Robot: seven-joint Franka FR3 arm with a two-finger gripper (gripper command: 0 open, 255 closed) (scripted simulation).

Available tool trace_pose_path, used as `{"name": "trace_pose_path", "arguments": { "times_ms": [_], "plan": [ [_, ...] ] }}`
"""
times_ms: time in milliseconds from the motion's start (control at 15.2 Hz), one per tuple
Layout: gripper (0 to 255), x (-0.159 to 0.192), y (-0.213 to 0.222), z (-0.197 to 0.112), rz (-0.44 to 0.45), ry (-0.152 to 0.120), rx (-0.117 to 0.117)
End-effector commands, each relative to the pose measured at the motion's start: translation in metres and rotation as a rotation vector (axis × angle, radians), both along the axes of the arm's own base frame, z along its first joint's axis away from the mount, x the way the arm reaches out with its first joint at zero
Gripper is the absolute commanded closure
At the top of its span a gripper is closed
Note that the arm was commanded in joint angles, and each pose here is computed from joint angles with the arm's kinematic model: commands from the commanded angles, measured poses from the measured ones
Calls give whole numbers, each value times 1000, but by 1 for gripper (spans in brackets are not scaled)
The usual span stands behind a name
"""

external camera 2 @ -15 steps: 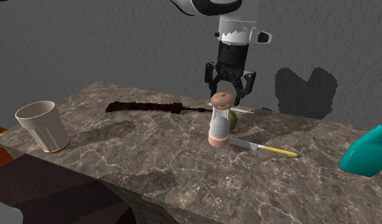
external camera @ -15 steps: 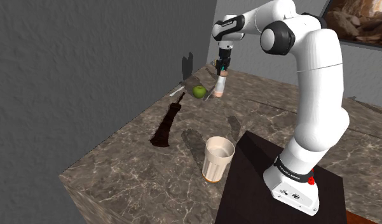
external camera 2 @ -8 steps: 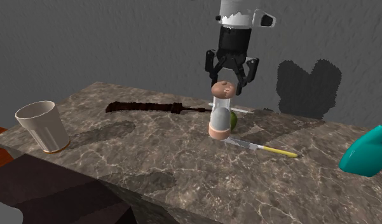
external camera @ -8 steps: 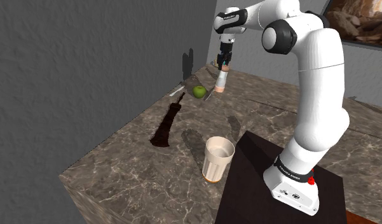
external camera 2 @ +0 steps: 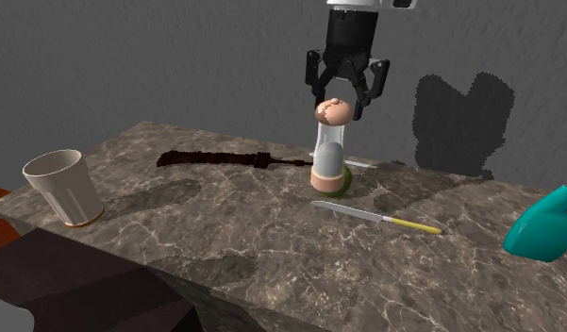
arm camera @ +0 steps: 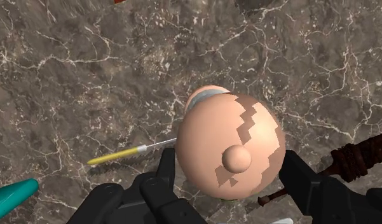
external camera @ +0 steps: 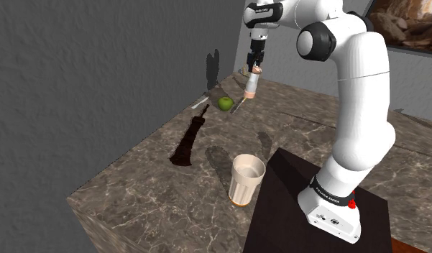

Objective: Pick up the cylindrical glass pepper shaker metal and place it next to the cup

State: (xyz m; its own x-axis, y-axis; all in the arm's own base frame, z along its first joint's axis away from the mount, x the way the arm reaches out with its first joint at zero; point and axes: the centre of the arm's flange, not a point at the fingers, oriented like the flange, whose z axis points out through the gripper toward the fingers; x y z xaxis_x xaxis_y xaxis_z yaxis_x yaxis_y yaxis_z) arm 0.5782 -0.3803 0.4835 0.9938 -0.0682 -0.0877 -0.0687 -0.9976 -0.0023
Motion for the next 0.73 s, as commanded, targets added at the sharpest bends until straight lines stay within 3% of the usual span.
{"name": "trace_pose_path", "arguments": {
  "times_ms": [0,660],
  "plan": [
    [255,0,0,11,0,0,0],
    [255,0,0,64,0,0,0]
  ]
}}
